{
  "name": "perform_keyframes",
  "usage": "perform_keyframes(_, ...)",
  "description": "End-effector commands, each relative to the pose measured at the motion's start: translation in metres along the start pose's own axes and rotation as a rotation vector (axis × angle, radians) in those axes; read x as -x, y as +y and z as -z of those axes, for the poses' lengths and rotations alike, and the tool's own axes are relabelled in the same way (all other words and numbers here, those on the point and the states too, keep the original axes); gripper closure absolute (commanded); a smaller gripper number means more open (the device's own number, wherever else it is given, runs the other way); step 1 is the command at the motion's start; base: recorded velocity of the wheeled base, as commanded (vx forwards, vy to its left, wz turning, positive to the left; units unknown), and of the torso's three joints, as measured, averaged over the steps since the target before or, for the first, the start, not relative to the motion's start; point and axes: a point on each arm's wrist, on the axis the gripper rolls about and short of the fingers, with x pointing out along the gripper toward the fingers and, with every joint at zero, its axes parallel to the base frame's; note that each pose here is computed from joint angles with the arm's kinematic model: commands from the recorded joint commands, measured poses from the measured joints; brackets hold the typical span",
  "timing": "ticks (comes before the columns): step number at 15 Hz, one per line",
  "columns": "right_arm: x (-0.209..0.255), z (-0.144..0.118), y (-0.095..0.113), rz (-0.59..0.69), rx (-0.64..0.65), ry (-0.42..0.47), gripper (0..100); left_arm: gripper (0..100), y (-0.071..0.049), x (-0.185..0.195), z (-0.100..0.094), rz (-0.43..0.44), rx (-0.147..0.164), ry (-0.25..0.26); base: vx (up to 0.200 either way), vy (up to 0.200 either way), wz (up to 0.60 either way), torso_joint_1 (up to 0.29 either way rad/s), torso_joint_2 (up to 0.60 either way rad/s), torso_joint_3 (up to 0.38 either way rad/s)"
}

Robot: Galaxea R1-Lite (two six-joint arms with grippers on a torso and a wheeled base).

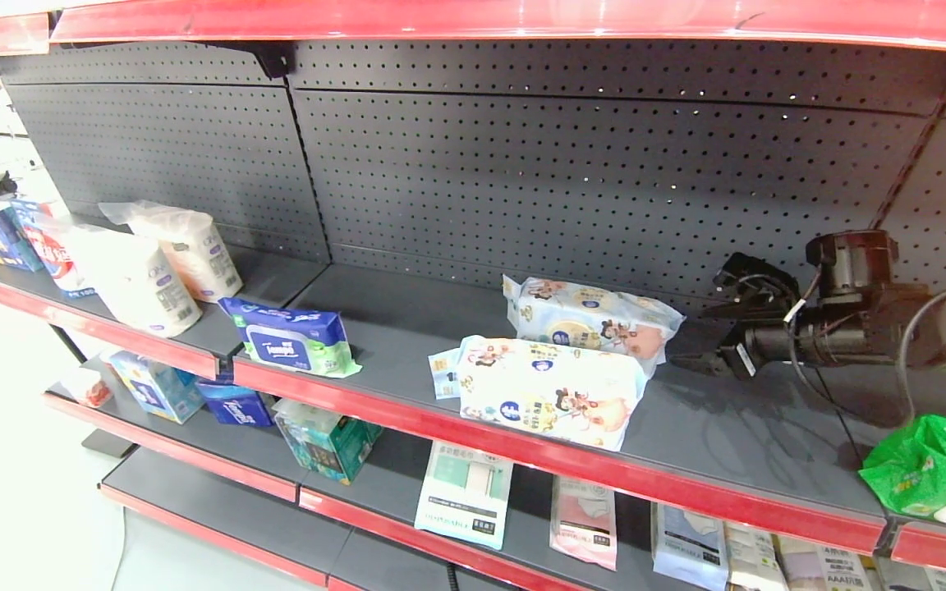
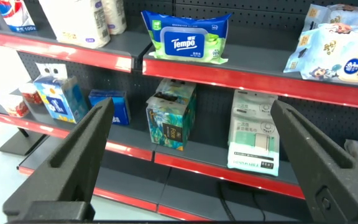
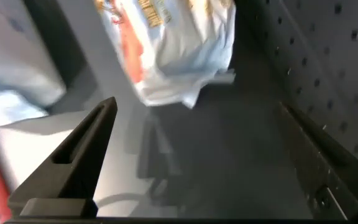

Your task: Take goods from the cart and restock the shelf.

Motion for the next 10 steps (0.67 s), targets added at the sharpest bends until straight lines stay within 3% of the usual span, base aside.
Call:
perform_keyframes(1, 0.020, -0.004, 0.008, 0.017, -0.032, -0.013, 0, 0, 0.000, 0.000, 0.000, 0.000, 0.001, -0.001, 0.000, 0.000, 0.00, 0.000, 0.00, 0.000)
perform_keyframes(4, 0.033, -0.010, 0.008, 0.063, -0.123, -0.071, 0, 0, 0.000, 0.000, 0.000, 0.000, 0.001, -0.001, 0.000, 0.000, 0.00, 0.000, 0.00, 0.000)
perform_keyframes(7, 0.046, -0.011, 0.015, 0.068, -0.135, -0.086, 0, 0, 0.000, 0.000, 0.000, 0.000, 0.001, -0.001, 0.000, 0.000, 0.00, 0.000, 0.00, 0.000)
perform_keyframes(10, 0.067, -0.006, 0.051, 0.027, -0.114, -0.103, 0, 0, 0.000, 0.000, 0.000, 0.000, 0.001, -0.001, 0.000, 0.000, 0.00, 0.000, 0.00, 0.000)
